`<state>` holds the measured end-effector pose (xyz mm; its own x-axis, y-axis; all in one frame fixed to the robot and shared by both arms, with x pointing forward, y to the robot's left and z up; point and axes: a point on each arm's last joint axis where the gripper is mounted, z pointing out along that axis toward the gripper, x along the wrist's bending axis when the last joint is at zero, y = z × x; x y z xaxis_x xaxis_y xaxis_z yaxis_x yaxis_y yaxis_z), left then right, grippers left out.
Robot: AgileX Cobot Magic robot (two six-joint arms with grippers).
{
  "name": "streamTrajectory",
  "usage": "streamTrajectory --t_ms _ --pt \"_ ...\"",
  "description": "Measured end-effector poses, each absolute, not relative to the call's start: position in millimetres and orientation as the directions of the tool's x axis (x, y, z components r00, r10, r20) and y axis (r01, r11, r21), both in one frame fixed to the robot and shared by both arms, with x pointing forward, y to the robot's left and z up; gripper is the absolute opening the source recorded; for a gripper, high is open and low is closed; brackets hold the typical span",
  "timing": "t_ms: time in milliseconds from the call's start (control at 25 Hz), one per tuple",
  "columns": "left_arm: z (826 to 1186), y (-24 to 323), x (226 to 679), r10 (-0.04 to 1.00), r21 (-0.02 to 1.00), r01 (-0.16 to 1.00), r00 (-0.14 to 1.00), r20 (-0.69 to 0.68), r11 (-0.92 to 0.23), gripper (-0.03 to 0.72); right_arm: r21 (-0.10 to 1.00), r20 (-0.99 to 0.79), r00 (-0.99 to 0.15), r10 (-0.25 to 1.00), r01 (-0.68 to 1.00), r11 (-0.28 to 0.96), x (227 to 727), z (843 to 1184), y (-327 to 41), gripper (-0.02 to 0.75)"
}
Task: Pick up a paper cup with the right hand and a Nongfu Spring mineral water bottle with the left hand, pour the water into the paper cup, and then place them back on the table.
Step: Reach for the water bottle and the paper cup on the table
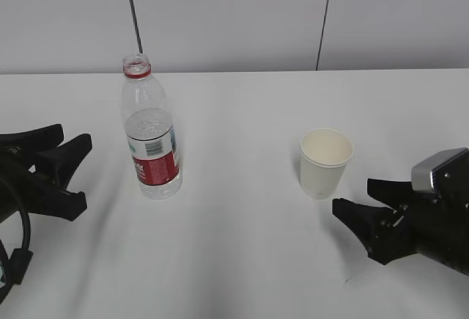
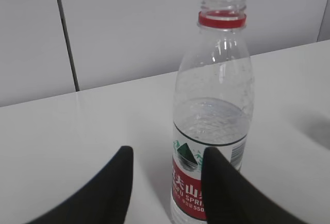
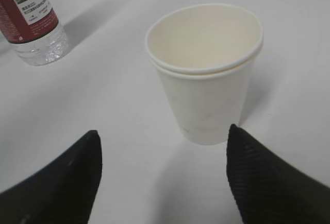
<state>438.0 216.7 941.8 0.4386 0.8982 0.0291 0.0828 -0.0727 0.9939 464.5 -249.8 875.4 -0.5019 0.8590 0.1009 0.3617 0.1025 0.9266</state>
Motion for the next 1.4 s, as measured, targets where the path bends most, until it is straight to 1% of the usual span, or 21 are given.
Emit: streamTrajectory --t_ms 120,400,480,600,680,1000,1400 --pt "941.8 216.7 438.0 0.899 0.994 0.083 0.438 0.029 -0.072 0.274 0.928 0.102 -0.478 0.872 0.361 0.089 466.9 875.9 -251.7 0.549" --pt "941.8 216.4 437.9 0.898 0.994 0.083 0.44 0.029 -0.073 0.274 0.937 0.093 -0.449 0.888 0.341 0.074 475.5 878.9 -254.1 0.535" --pt "941.8 216.4 437.9 0.898 0.994 0.083 0.44 0.029 -0.073 0.274 0.941 0.092 -0.446 0.891 0.33 0.068 479.9 880.4 -254.3 0.554" --pt "941.8 216.4 437.9 0.898 0.994 0.083 0.44 0.029 -0.073 0.274 0.945 0.092 -0.441 0.893 0.321 0.061 483.8 882.1 -254.5 0.62" --pt "941.8 216.4 437.9 0.898 0.994 0.083 0.44 0.029 -0.073 0.274 0.945 0.095 -0.44 0.893 0.321 0.057 486.6 880.7 -254.4 0.642" --pt "941.9 216.6 438.0 0.899 0.994 0.083 0.437 0.028 -0.071 0.274 0.927 0.121 -0.435 0.892 0.37 0.055 502.5 858.1 -253.9 0.651" --pt "941.8 217.2 438.3 0.902 0.994 0.085 0.43 0.025 -0.069 0.274 0.938 0.103 -0.506 0.856 0.336 0.086 529.8 846.4 -247.8 0.651"
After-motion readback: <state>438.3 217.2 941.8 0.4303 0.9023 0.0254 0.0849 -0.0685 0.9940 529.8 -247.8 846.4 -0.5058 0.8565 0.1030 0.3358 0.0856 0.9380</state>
